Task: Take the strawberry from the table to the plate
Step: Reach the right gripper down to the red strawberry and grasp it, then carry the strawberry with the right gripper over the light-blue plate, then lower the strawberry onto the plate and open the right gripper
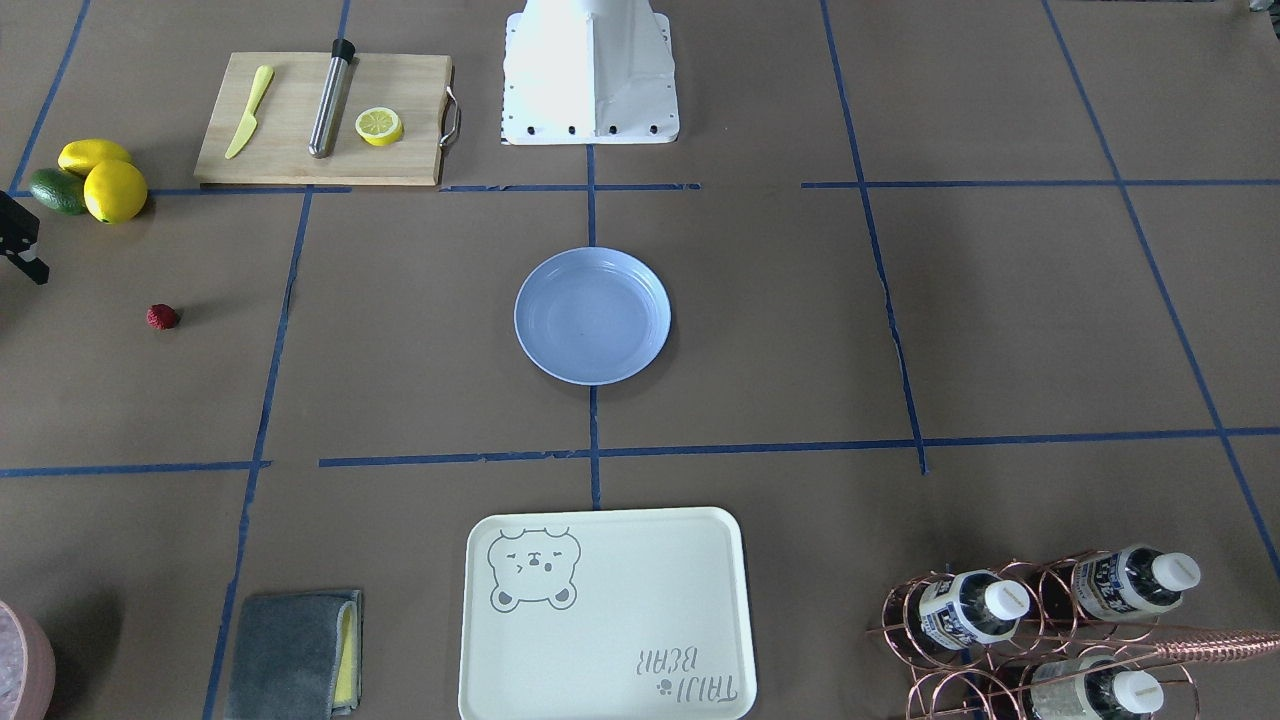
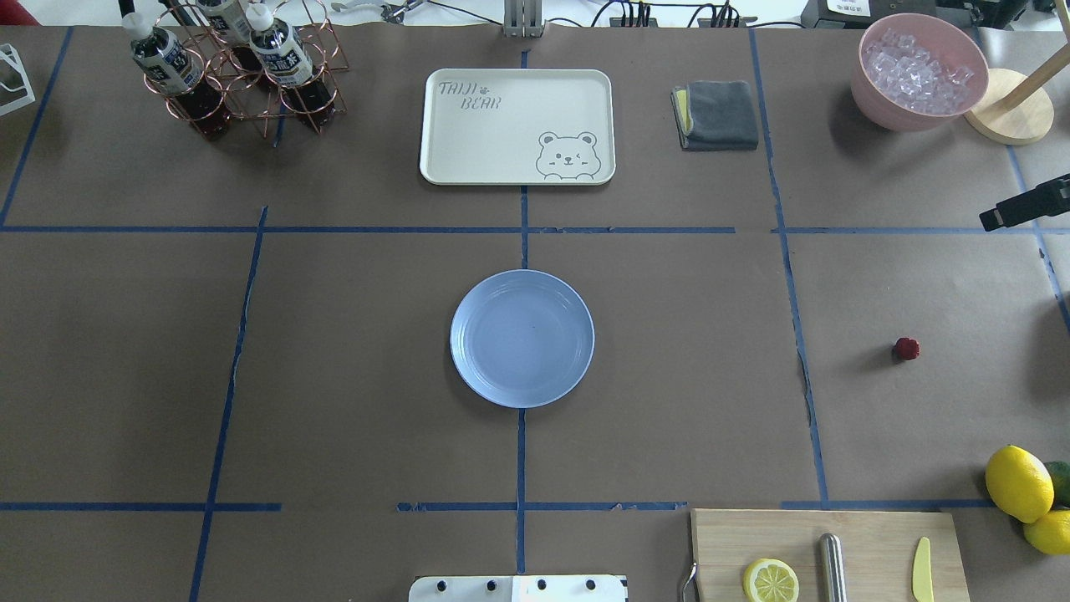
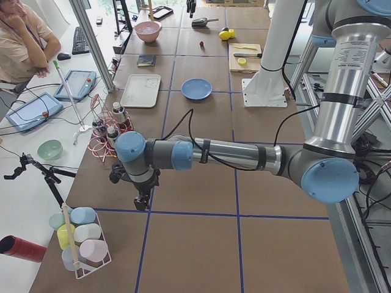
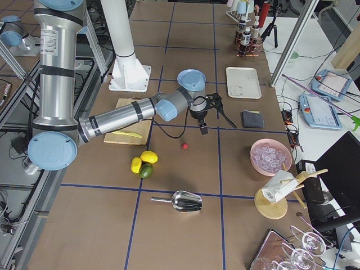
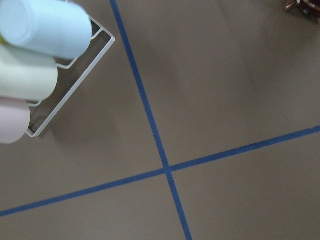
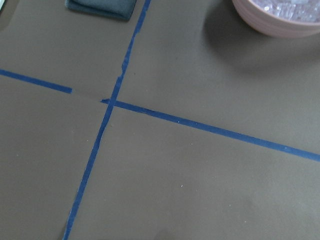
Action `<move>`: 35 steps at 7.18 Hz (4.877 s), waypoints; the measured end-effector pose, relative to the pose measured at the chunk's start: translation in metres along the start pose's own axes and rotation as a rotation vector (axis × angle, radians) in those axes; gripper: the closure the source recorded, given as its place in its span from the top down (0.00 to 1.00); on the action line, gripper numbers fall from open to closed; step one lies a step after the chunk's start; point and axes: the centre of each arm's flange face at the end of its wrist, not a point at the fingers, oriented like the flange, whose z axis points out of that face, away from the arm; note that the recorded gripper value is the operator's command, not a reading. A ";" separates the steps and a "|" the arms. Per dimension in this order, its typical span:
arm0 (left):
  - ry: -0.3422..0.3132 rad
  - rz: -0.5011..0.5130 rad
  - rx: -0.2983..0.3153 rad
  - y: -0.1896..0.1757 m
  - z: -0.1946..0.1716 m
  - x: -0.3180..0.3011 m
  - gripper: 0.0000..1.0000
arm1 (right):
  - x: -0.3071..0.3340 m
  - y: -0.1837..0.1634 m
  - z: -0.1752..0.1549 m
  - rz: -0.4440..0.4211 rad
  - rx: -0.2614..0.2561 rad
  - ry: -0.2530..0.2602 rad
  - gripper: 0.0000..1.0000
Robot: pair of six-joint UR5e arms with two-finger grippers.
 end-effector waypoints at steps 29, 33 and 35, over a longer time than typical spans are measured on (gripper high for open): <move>-0.009 0.034 0.035 0.004 -0.019 0.019 1.00 | -0.560 -0.037 0.216 0.250 0.068 0.175 0.40; -0.008 0.031 0.032 0.007 -0.018 0.018 1.00 | -0.558 -0.050 0.197 0.243 0.091 0.148 1.00; -0.008 0.029 0.030 0.007 -0.017 0.017 1.00 | -0.529 -0.083 0.157 0.235 0.071 0.086 1.00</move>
